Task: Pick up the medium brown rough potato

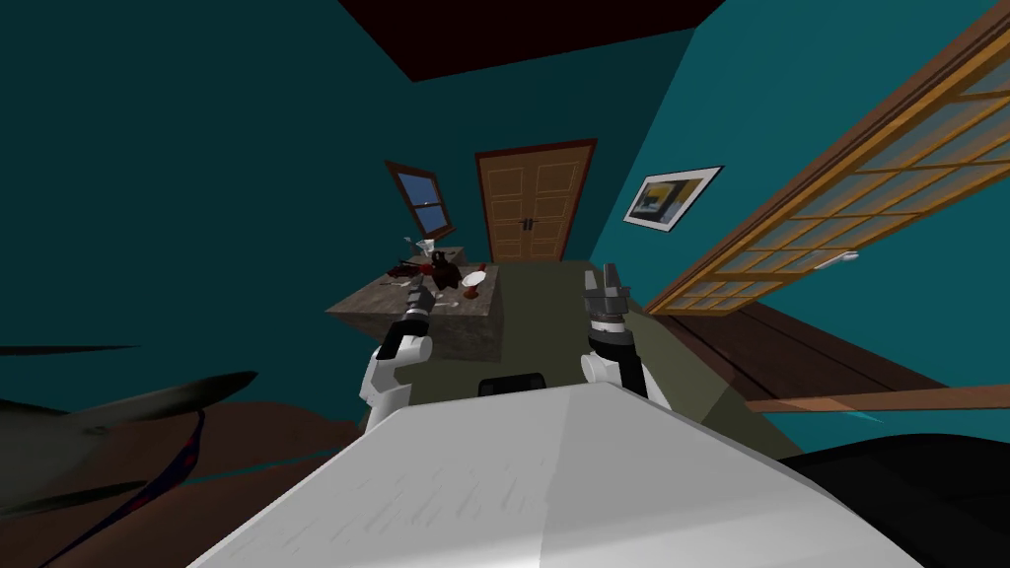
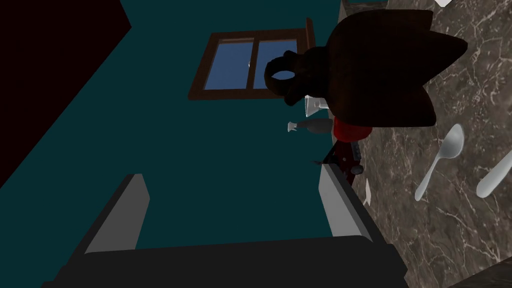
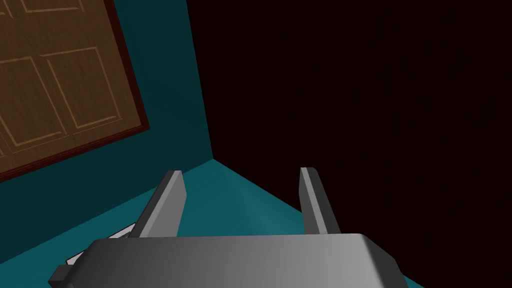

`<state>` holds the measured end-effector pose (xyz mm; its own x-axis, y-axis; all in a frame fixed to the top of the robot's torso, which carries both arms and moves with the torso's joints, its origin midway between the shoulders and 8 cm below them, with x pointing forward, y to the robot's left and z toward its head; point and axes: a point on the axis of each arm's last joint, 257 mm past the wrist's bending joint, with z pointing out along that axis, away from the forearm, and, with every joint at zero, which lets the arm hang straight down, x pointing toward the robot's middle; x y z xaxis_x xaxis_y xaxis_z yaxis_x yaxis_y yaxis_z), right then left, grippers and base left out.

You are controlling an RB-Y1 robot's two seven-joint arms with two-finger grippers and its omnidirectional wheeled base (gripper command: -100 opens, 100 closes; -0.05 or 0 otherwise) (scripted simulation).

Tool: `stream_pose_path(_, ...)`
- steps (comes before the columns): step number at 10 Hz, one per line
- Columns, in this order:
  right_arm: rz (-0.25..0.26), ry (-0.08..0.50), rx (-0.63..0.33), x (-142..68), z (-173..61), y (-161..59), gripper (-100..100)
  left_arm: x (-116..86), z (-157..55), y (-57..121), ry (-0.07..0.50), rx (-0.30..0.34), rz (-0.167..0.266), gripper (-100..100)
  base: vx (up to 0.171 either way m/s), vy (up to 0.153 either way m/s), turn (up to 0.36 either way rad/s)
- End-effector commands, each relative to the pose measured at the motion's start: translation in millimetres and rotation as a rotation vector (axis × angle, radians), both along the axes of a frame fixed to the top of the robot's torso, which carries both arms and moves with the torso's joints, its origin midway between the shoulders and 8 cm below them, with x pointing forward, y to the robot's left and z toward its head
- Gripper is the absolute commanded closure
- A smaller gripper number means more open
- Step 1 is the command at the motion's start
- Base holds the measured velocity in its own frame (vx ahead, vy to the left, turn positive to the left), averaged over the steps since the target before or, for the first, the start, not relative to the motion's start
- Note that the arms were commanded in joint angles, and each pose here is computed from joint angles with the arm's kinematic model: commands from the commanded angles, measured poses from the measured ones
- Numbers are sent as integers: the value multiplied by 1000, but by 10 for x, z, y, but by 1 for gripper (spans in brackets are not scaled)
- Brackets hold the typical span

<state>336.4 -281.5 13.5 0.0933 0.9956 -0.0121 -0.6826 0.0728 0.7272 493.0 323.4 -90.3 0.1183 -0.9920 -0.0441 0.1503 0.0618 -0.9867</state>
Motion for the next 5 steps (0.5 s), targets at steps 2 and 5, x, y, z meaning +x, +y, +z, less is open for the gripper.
stream_pose_path(2,0,0,0,0,0,0,0,162,-135,33,58,-24,6,-100,-13,12,-100)
stream_pose_path(5,0,0,0,0,0,0,0,255,-267,57,116,-41,13,-100,-9,9,-78)
